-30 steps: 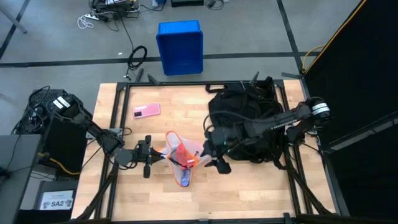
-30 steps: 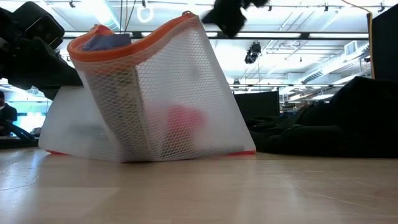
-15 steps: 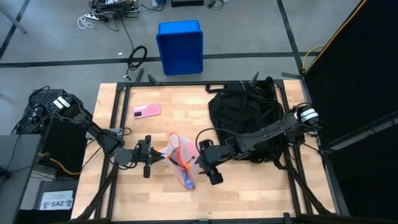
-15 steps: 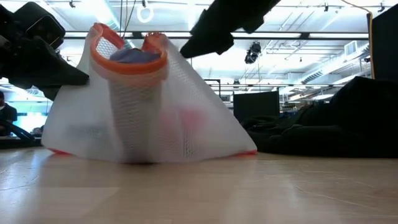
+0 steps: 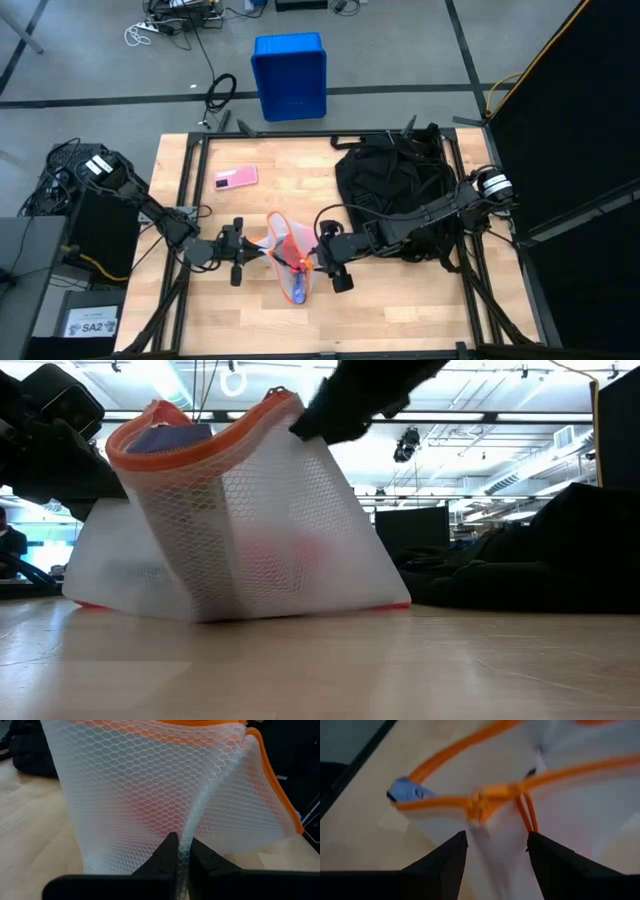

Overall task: Unpack backpack
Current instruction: Close the zip bag

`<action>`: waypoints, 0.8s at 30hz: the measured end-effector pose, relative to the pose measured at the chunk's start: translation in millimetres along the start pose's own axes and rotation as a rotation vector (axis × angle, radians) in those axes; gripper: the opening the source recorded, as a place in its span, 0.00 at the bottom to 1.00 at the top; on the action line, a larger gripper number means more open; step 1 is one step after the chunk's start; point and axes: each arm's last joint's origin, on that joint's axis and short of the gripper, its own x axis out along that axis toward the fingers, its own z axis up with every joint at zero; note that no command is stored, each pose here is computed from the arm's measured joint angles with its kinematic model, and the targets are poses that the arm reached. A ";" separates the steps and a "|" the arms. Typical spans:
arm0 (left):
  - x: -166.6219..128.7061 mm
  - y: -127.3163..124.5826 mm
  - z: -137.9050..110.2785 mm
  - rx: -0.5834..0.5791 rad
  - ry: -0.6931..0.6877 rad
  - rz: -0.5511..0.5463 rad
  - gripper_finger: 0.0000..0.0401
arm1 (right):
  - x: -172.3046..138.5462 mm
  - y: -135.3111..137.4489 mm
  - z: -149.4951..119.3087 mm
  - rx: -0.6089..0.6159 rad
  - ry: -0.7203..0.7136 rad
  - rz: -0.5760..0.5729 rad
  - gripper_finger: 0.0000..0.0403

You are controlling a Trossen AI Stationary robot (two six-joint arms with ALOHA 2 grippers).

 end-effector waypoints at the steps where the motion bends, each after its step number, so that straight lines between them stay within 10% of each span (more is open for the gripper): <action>1: 0.0 -0.1 0.1 -0.001 -0.001 -0.001 0.00 | 0.1 0.0 2.3 -0.006 -0.024 0.001 0.43; 13: 0.0 -0.6 1.4 0.013 -0.012 -0.005 0.00 | 0.7 -2.8 2.8 -0.035 -0.033 0.047 0.03; 24: 0.9 -12.1 24.4 0.054 -0.164 -0.057 0.00 | -5.4 -2.7 11.7 0.003 -0.100 -0.124 0.01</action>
